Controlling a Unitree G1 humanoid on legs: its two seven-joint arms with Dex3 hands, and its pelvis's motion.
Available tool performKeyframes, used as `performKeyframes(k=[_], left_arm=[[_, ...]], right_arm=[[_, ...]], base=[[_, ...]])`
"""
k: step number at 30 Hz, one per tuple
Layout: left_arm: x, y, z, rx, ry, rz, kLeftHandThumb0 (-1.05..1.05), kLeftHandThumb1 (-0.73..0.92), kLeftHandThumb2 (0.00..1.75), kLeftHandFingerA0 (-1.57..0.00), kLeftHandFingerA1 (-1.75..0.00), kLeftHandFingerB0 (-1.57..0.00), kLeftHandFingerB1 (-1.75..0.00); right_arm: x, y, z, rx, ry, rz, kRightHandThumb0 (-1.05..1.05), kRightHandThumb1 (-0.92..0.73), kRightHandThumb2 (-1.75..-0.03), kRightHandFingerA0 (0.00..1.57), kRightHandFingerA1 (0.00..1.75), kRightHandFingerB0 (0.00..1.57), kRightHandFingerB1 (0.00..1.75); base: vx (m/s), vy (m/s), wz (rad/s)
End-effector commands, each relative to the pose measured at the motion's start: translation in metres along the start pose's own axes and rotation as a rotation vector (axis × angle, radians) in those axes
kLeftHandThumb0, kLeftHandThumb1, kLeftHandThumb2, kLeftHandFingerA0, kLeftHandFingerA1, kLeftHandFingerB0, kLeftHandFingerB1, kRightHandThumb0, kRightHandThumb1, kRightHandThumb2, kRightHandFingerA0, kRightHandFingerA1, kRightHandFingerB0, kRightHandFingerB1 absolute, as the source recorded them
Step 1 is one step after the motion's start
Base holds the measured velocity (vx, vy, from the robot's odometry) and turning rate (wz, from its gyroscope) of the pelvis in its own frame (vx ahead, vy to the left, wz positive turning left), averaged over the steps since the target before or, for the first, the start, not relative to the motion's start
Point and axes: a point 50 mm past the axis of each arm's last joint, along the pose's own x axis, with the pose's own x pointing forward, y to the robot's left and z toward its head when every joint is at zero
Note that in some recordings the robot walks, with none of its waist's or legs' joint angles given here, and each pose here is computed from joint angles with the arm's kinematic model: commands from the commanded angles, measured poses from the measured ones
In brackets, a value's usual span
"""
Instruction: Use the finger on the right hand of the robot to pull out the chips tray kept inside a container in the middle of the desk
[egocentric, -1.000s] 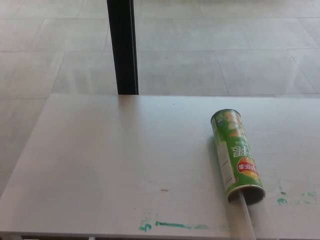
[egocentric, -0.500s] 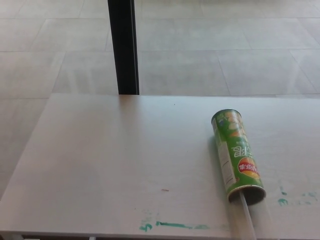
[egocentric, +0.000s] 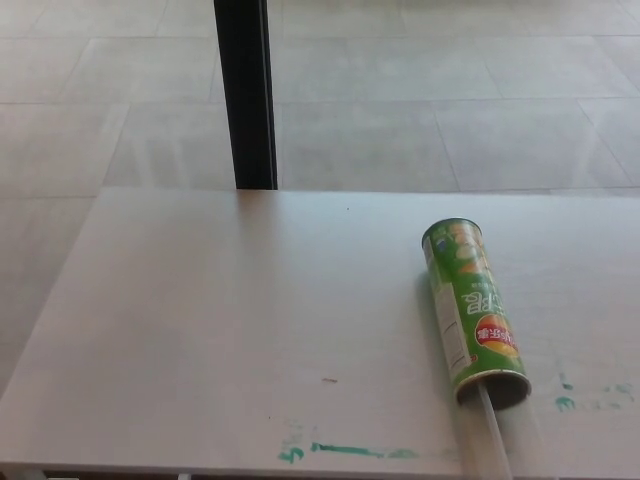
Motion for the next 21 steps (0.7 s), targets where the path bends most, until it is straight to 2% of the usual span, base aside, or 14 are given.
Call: performKeyframes(k=[1,2,3,4,5,10,11,12,15,16,18,19,20,21], left_arm=[[0.0014,0.0043,0.0005,0.023,0.01,-0.003,-0.4,0.73,0.61,-0.49,-0.51,-0.47,-0.45],[0.0013,0.0042,0.0009,0.022,0.011,-0.002,-0.4,0.73,0.61,-0.49,-0.52,-0.47,-0.46],[0.0001,0.0037,0.0013,0.013,0.012,-0.004,-0.4,0.73,0.61,-0.48,-0.51,-0.48,-0.45],[-0.0002,0.0037,0.0014,0.013,0.012,-0.004,-0.4,0.72,0.61,-0.49,-0.51,-0.48,-0.45],[-0.0001,0.004,0.0014,0.021,0.013,-0.004,-0.4,0.73,0.61,-0.49,-0.5,-0.48,-0.45],[0.0031,0.0033,0.0023,-0.007,0.018,0.005,-0.39,0.72,0.6,-0.52,-0.52,-0.48,-0.45],[0.0027,0.0033,0.0024,-0.009,0.019,0.003,-0.39,0.72,0.6,-0.51,-0.52,-0.47,-0.45],[0.0019,0.0032,0.0027,-0.01,0.02,-0.001,-0.39,0.74,0.6,-0.5,-0.53,-0.47,-0.45],[0.0012,0.0029,0.002,0.012,0.018,-0.001,-0.39,0.73,0.6,-0.52,-0.52,-0.47,-0.45],[0.0016,0.0028,0.0015,0.006,0.02,0.0,-0.37,0.73,0.61,-0.49,-0.52,-0.47,-0.46],[0.0025,0.0031,-0.0006,-0.002,0.024,0.003,-0.38,0.72,0.6,-0.51,-0.52,-0.48,-0.46],[0.0028,0.0031,-0.0005,-0.006,0.03,0.007,-0.38,0.72,0.6,-0.52,-0.52,-0.49,-0.45],[0.0031,0.0031,-0.0007,-0.007,0.031,0.007,-0.38,0.72,0.6,-0.52,-0.52,-0.48,-0.45],[0.0032,0.0032,-0.001,-0.003,0.03,0.002,-0.38,0.72,0.6,-0.51,-0.52,-0.48,-0.45]], right_arm=[[0.0012,-0.0058,0.0045,-0.019,-0.006,-0.018,-0.31,-0.63,-0.6,0.71,0.99,0.14,0.36],[0.0013,-0.006,0.005,-0.013,-0.003,-0.014,-0.24,-0.44,-0.94,0.75,0.92,0.03,0.48],[0.0013,-0.0061,0.0051,-0.018,-0.005,-0.011,-0.25,-0.44,-0.94,0.74,0.93,0.04,0.48],[0.001,-0.0059,0.0049,-0.013,-0.01,-0.011,-0.27,-0.64,-0.6,0.7,1.06,0.14,0.36],[0.0005,-0.0055,0.0047,-0.001,-0.016,-0.014,-0.24,-0.44,-0.94,0.77,0.95,0.05,0.49],[0.0014,-0.0041,0.0062,-0.001,-0.027,-0.026,-0.24,-0.42,-0.93,0.79,0.93,0.07,0.5],[0.0016,-0.0042,0.0059,0.002,-0.024,-0.025,-0.27,-0.62,-0.6,0.73,0.97,0.16,0.37],[0.0021,-0.0048,0.0054,-0.014,-0.013,-0.013,-0.26,-0.44,-0.94,0.77,0.93,0.04,0.49],[0.0018,-0.0063,0.0056,-0.018,-0.007,0.006,-0.25,-0.44,-0.95,0.74,0.91,0.05,0.49],[0.002,-0.0059,0.0057,-0.016,-0.007,0.004,-0.28,-0.63,-0.62,0.69,1.0,0.14,0.38],[0.0027,-0.0054,0.0054,-0.001,0.0,-0.003,-0.29,-0.63,-0.61,0.7,1.0,0.14,0.38],[0.0029,-0.0056,0.0055,-0.008,0.006,-0.001,-0.35,-0.52,-0.8,0.7,0.93,0.11,0.45],[0.0026,-0.006,0.006,-0.018,0.008,0.008,-0.36,-0.53,-0.8,0.69,0.94,0.1,0.45],[0.0024,-0.0056,0.006,-0.02,0.002,-0.003,-0.25,-0.44,-0.94,0.75,0.91,0.07,0.5]], base=[[0.0,0.0,0.0],[0.0,0.0,0.0],[0.0,0.0,0.0],[0.0,0.0,0.0],[0.0,0.0,0.0],[0.0,0.0,0.0],[0.0,0.0,0.0],[0.0,0.0,0.0],[0.0,0.0,0.0],[0.0,0.0,0.0],[0.0,0.0,0.0],[0.0,0.0,0.0],[0.0,0.0,0.0],[0.0,0.0,0.0]])
